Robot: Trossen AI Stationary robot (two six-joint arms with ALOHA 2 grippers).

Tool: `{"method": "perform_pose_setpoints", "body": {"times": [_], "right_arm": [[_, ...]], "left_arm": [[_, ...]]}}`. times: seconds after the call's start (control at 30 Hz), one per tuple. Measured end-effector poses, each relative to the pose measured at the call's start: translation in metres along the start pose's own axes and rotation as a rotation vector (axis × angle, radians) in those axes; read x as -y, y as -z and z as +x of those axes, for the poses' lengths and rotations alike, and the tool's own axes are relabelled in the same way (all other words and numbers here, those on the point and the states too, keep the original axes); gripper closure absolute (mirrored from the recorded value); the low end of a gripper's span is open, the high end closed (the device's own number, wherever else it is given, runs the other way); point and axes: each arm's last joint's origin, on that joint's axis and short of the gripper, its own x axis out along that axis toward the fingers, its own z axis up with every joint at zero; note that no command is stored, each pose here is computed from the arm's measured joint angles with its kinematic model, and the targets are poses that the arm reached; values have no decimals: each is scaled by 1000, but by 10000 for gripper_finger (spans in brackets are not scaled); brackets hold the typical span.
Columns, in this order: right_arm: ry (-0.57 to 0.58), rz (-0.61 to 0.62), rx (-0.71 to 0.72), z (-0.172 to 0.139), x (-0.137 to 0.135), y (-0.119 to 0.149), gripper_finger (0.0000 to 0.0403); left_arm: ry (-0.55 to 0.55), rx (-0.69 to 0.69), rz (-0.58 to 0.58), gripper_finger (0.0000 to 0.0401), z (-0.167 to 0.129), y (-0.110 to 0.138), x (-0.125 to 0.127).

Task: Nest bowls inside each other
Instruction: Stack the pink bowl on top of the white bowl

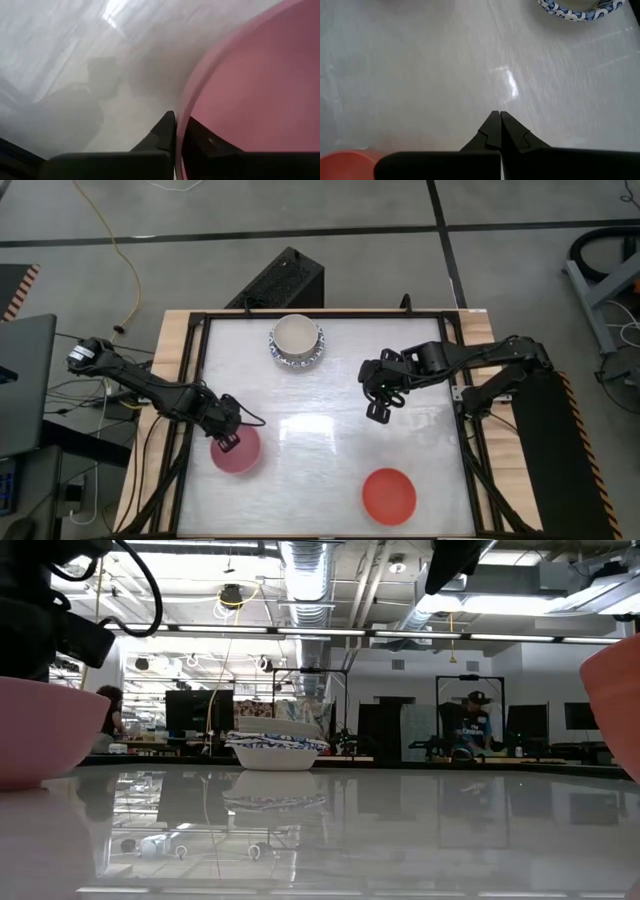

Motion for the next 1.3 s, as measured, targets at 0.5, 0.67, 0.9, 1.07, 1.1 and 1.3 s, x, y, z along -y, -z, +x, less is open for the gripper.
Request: {"method": "perform_pose_setpoints", "body": {"times": [0.5, 0.67, 0.9, 1.07, 1.1, 1.3], "right_arm": [[35, 134, 100, 5, 31, -20, 394], [63, 217, 114, 6, 46, -25, 393], [115, 311, 140, 9, 60, -29, 394], [190, 320, 178, 17, 63, -35, 393], [207, 320, 182, 19, 63, -36, 394], [319, 348, 249, 35, 60, -46, 394]], "left_arm": [[64, 255, -192, 401, -3, -27, 3], [45, 359, -282, 401, -7, -43, -3], [55, 659, -303, 401, -28, -76, -2], [69, 820, -264, 401, -39, -95, -2], [68, 845, -264, 401, -41, -98, -3], [16, 971, -284, 401, -48, -109, -9]]}}
